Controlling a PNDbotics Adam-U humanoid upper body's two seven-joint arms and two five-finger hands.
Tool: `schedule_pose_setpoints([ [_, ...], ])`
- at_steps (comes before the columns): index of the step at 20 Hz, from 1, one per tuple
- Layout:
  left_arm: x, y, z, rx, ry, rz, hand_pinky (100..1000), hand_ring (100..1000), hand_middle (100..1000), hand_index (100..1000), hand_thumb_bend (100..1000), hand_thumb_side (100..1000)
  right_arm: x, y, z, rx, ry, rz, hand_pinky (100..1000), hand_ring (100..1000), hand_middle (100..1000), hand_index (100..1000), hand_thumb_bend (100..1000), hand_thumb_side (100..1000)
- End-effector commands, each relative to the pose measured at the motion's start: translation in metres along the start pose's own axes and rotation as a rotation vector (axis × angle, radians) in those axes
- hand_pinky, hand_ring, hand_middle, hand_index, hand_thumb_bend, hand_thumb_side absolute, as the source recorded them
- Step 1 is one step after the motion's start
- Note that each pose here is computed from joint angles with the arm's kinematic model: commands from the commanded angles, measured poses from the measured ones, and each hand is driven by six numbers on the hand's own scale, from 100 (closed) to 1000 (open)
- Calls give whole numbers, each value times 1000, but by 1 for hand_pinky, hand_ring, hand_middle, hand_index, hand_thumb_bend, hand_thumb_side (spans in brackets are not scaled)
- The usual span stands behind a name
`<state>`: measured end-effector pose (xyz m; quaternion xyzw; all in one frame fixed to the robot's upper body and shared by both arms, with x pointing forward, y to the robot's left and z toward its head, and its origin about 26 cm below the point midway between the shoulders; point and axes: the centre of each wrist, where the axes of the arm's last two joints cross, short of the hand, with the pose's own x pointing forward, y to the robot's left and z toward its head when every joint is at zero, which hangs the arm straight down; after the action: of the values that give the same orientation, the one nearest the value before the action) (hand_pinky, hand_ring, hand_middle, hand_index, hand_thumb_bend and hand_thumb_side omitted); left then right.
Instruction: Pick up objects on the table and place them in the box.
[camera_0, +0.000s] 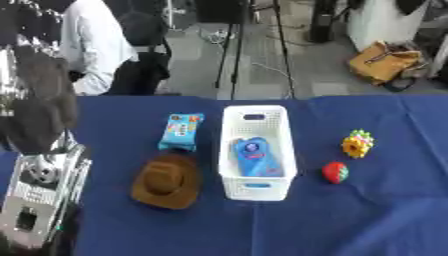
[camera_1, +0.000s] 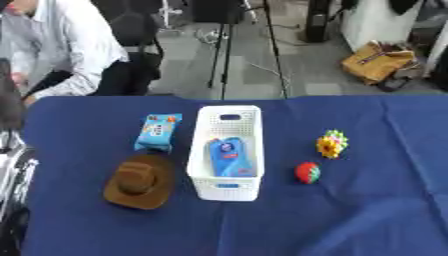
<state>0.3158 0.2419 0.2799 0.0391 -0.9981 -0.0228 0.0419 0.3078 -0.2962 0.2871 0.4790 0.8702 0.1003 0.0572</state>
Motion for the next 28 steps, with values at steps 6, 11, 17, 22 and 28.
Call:
schedule_pose_setpoints([
  [6,4,4,-6,-28,-23,-10,836,755,798,881,100,907,-5,-9,-26,145,-13,171,802,818,722,824,100,1000],
  [11,4,4,-5,-41,-17,-6,837,756,799,881,100,908,-5,-10,-38,308,13,302,812,835,747,864,231,1000],
  [17,4,2,-4,-66,-9,-3,837,758,800,880,100,907,1,-7,-53,651,89,468,824,846,747,862,437,1000],
  [22,4,1,-4,-83,-9,-1,837,758,799,874,100,904,3,-1,-61,901,135,548,838,866,771,873,509,1000],
  [28,4,-1,-5,-94,-10,5,837,758,799,871,100,902,-15,12,-59,1168,176,634,845,878,803,885,498,1000],
])
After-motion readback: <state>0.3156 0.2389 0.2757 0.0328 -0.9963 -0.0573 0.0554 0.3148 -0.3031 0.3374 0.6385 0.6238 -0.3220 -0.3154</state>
